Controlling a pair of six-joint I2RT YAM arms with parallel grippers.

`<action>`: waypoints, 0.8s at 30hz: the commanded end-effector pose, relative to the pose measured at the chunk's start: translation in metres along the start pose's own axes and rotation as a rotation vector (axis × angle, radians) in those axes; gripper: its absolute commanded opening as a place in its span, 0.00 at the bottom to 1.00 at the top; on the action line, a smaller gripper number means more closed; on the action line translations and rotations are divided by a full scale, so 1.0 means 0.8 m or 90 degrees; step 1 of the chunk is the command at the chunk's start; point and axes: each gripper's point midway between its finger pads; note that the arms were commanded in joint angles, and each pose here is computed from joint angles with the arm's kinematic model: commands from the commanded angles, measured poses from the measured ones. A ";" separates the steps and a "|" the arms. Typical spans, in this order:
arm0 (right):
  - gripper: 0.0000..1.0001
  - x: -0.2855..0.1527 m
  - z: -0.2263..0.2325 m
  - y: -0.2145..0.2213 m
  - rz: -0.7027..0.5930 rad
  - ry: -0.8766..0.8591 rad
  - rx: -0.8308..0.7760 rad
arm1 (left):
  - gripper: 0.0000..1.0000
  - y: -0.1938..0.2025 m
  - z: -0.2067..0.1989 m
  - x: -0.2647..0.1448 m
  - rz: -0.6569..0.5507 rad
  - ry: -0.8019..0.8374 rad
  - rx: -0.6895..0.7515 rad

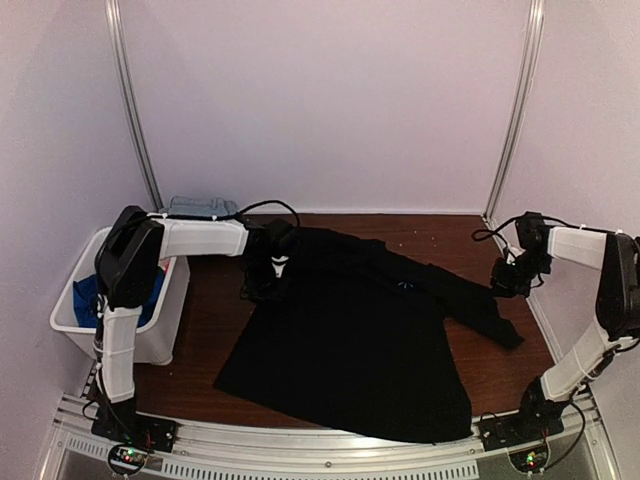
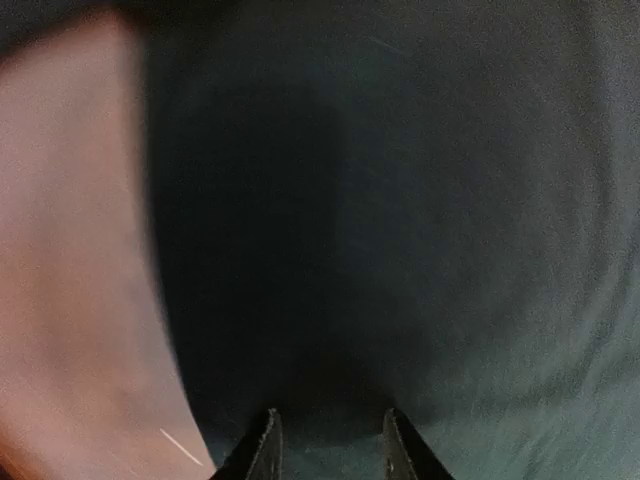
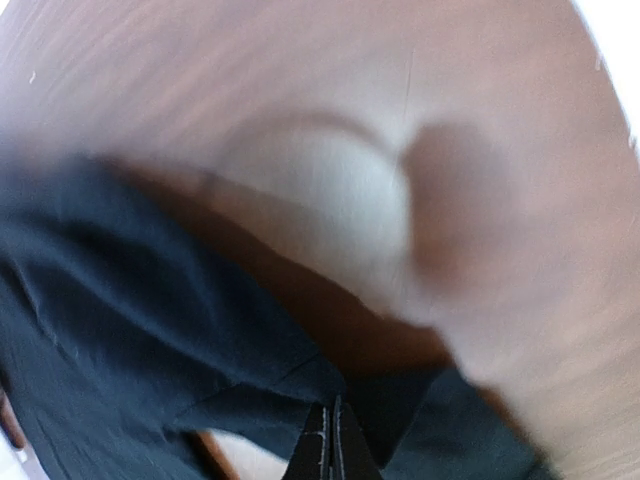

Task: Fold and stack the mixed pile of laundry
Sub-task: Flatten out the crumpled T-shirt at the center of the board.

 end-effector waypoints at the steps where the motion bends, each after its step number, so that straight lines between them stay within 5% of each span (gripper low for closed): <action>1: 0.00 -0.015 -0.001 0.053 0.030 -0.063 0.053 | 0.36 -0.091 0.124 0.034 -0.038 -0.086 -0.115; 5: 0.00 -0.028 0.021 0.099 0.063 -0.139 0.047 | 0.43 -0.223 0.138 -0.035 -0.201 -0.097 -0.086; 9: 0.00 -0.045 0.043 0.122 0.079 -0.202 0.026 | 0.46 -0.246 0.105 -0.100 -0.273 -0.031 -0.047; 16: 0.00 -0.080 0.089 0.084 0.034 -0.283 -0.008 | 0.47 -0.086 -0.029 -0.111 -0.210 0.072 0.153; 19: 0.00 -0.100 0.119 0.061 0.004 -0.338 -0.026 | 0.57 -0.019 -0.091 -0.108 -0.194 0.119 0.221; 24: 0.00 -0.092 0.142 0.041 0.030 -0.357 -0.021 | 0.58 0.043 -0.086 -0.052 -0.102 0.083 0.162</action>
Point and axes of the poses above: each gripper's point midway between its finger pads, its own x axis out along the fingers, its own z axis along the line the jaws close on, y = z × x, and after that the axes turned 11 degrees about x, right-handed
